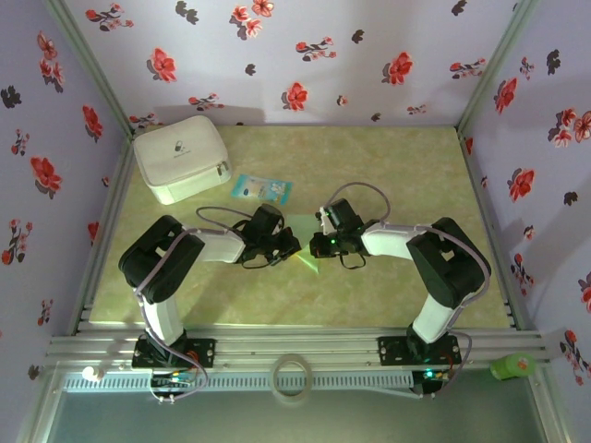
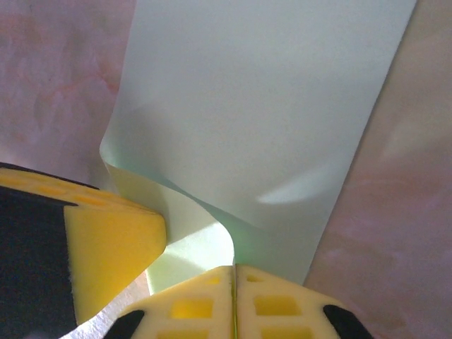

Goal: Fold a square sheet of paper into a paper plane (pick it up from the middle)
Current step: Third fold the triangle at the center of the table.

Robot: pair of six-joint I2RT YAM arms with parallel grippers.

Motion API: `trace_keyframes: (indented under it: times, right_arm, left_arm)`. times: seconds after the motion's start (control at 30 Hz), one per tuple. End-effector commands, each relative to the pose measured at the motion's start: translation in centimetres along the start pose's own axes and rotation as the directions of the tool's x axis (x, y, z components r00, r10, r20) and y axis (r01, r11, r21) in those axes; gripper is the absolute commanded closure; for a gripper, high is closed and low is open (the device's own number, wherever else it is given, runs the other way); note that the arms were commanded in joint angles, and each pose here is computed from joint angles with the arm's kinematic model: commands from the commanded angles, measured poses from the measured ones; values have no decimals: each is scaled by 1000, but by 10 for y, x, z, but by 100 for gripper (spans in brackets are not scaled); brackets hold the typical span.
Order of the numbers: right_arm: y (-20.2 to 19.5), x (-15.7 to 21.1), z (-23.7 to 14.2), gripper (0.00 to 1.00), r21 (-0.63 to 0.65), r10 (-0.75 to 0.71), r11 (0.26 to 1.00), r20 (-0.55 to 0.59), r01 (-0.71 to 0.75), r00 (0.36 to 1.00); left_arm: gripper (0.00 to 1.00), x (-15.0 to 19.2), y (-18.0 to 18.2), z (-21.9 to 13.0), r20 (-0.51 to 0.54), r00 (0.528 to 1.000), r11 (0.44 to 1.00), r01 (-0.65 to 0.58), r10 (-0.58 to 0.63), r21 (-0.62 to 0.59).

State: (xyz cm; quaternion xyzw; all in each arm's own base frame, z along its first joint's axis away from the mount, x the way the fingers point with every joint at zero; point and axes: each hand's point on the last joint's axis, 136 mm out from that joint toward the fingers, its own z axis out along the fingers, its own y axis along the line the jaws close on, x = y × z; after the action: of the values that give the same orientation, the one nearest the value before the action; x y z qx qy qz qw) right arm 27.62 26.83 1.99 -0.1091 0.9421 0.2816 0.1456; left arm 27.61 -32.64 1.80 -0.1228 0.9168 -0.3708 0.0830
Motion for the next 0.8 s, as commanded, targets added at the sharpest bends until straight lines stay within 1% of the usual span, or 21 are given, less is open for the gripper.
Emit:
trace_keyframes:
  times: [0.0, 0.2, 0.27, 0.33, 0.4, 0.43, 0.47, 0.5, 0.6, 0.67, 0.77]
  right_arm:
    - [6, -12, -11, 83, 0, 16, 1000, 24, -16, 1000]
    - [-5, -23, -47, 67, 53, 98, 993, 88, -103, 991]
    - [-7, -24, -58, 62, 36, 136, 989, 111, -141, 984]
    - [3, -22, -64, 62, -23, 144, 989, 110, -143, 983]
    - [25, -16, -65, 66, -137, 139, 982, 57, -130, 989]
    - [38, -12, -64, 70, -201, 128, 972, 25, -121, 991]
    - [46, -7, -61, 74, -236, 125, 964, -8, -123, 992]
    - [50, -3, -58, 78, -243, 119, 962, -24, -121, 993]
    - [51, 14, -43, 89, -208, 96, 972, -91, -113, 991]
    - [59, 22, -36, 93, -217, 72, 971, -135, -100, 988]
    - [63, 27, -30, 95, -203, 57, 975, -154, -88, 986]
  left_arm:
    - [100, 8, 33, 7, -25, 1000, 993, -5, 2, -122]
    - [100, 8, 35, 7, -22, 1000, 993, -8, 5, -122]
    - [100, 8, 35, 8, -24, 1000, 993, -4, 1, -121]
    - [100, 9, 34, 9, -26, 1000, 993, -4, 1, -120]
    - [100, 8, 33, 8, -24, 1000, 993, -5, 2, -117]
    - [100, 8, 34, 8, -24, 1000, 993, -4, 2, -117]
    - [100, 8, 34, 8, -24, 1000, 993, -4, 1, -119]
    - [100, 8, 35, 9, -25, 1000, 993, -4, 1, -120]
    - [100, 8, 35, 8, -24, 1000, 993, -3, 0, -121]
    - [100, 9, 35, 8, -25, 1000, 993, -4, 1, -120]
    - [100, 8, 35, 7, -22, 1000, 993, -5, 2, -120]
